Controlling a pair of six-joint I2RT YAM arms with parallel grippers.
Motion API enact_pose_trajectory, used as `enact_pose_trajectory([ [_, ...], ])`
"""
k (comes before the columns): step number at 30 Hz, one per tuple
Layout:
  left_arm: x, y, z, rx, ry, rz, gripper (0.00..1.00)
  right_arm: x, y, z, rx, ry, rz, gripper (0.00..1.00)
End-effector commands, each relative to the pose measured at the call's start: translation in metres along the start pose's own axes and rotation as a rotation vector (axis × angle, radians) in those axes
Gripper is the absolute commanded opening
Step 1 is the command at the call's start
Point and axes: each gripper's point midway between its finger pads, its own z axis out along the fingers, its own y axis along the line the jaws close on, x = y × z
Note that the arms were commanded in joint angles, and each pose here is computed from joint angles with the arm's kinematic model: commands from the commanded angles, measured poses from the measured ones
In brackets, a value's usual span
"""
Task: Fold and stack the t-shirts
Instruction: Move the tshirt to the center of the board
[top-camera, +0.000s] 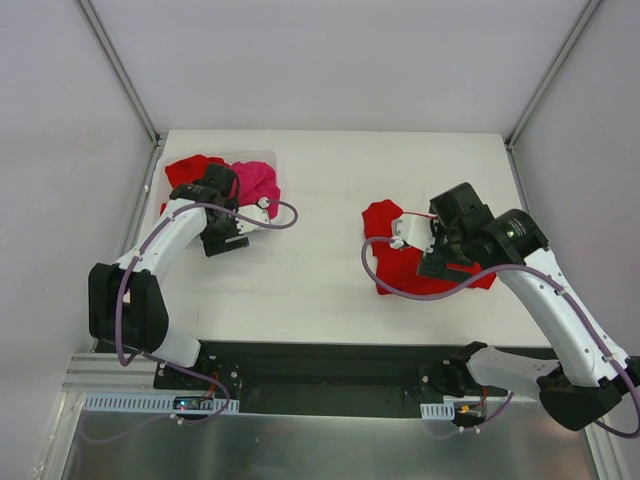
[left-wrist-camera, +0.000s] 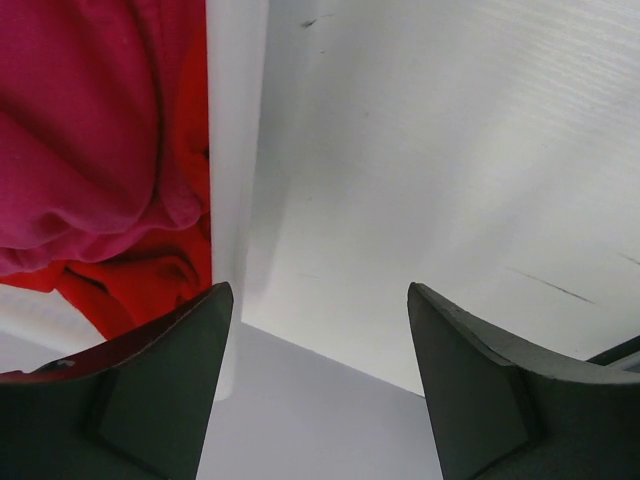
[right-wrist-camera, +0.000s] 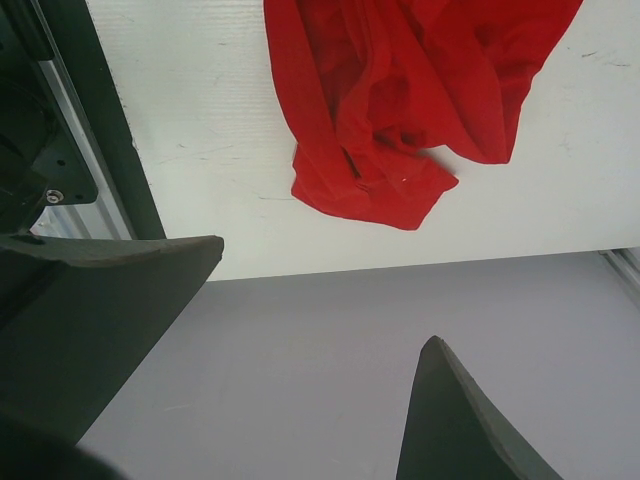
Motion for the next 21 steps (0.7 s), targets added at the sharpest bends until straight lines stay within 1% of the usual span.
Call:
enact_pose_trajectory([
  [1,-0.009,0.018,-0.016,-0.077,-0.026,0.035,0.7,0.003,0.002,-0.004,0.009,0.005,0.002,0.96],
  [5,-0.018,0.02,-0.021,-0.083,-0.069,0.05,0.7,0.003,0.001,-0.004,0.012,0.006,0.001,0.96],
  [7,-0.02,0.019,-0.018,-0.078,-0.074,0.083,0.7,0.003,0.001,-0.004,0.011,0.006,0.0,0.96],
  [11,-0.021,0.014,-0.001,-0.029,-0.059,0.103,0.7,0.002,0.0,-0.003,0.011,0.009,-0.001,0.96],
  [17,-0.028,0.014,0.023,0.04,-0.035,0.109,0.67,0.002,-0.001,-0.004,0.013,0.018,-0.005,0.96],
  [21,-0.039,0.027,0.031,0.028,-0.044,0.136,0.65,0.002,0.0,-0.003,0.01,0.023,-0.006,0.96],
])
